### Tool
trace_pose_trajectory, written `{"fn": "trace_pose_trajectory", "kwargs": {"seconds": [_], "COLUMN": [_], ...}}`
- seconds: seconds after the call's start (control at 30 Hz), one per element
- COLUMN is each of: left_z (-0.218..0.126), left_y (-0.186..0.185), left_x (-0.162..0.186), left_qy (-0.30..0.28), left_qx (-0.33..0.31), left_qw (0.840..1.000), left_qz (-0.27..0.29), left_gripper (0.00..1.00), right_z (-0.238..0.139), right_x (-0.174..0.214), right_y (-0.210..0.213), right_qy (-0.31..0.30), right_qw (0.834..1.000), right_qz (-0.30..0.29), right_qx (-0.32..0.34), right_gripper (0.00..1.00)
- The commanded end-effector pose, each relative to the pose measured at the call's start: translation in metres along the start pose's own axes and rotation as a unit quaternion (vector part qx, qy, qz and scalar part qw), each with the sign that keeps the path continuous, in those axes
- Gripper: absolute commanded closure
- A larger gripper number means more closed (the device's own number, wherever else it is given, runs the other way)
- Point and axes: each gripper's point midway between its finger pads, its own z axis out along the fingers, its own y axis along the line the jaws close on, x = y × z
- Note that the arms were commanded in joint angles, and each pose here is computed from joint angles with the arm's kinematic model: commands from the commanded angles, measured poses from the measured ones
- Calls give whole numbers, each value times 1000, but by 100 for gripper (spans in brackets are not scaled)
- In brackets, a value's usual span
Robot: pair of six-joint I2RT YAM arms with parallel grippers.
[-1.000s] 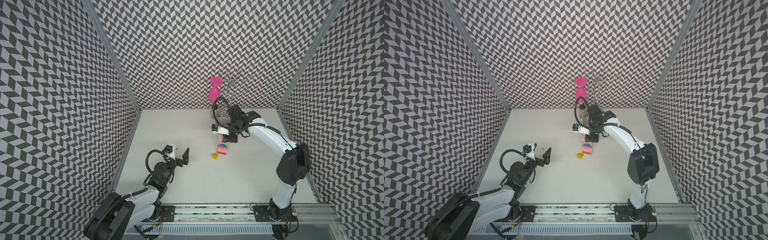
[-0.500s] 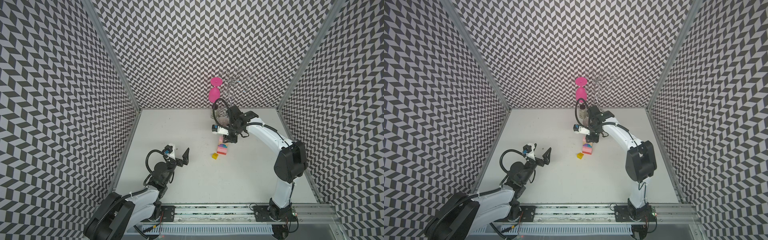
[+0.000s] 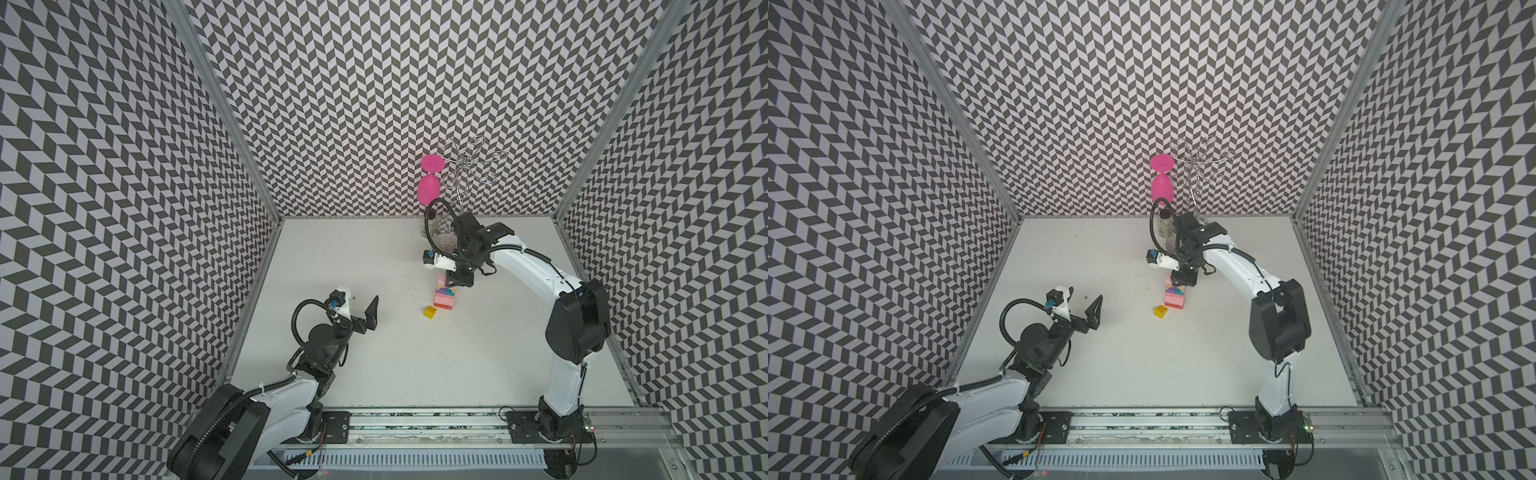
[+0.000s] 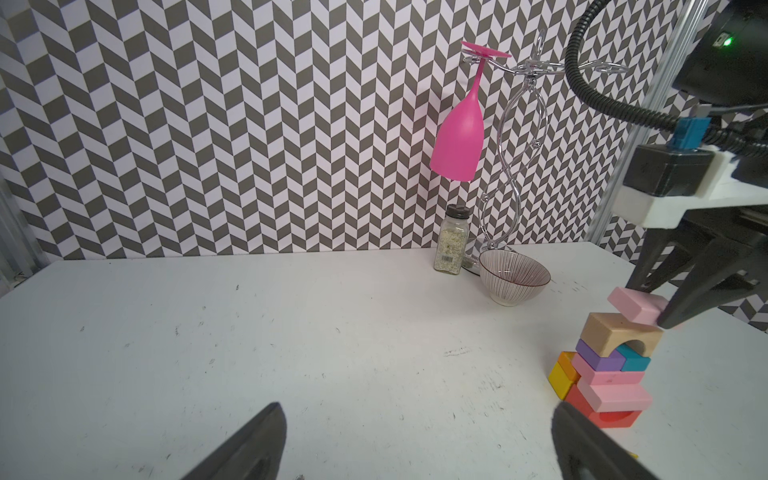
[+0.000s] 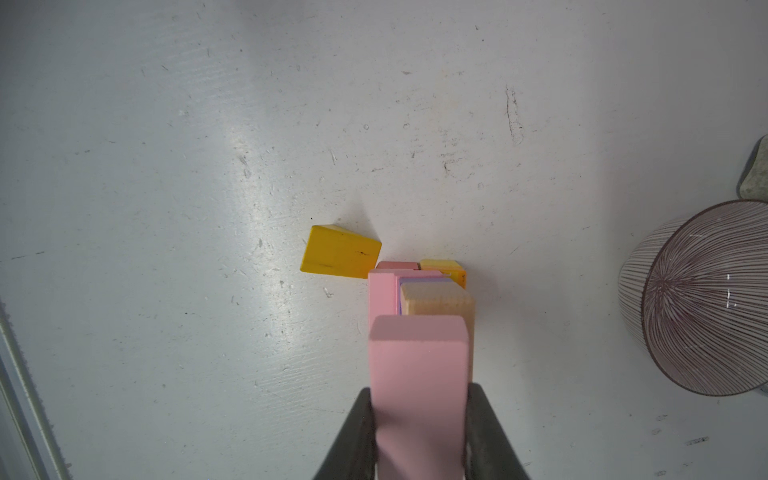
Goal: Build the wood block tower
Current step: 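Lower the pink block with the right gripper onto the wooden arch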
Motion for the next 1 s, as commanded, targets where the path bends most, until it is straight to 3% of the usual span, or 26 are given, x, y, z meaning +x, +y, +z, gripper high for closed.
{"fn": "trace_pose_trajectory", "kwargs": {"seconds": [0.0, 0.97], "left_z": [-1, -1], "left_y": [-3, -3], "left_x": [-4, -4], "left_qy": [-11, -10], "left_qx": [7, 6], "left_qw": [1000, 1000], "left_qz": [3, 3], "left_gripper": [0, 0], "right_z": [0, 8], "right_x": [-2, -5], "right_y": [-6, -11], "right_qy": [-3, -1], "right_qw": [1000, 1000], "right_qz": [2, 14], "right_qx": [6, 7], "right_gripper": [92, 78]}}
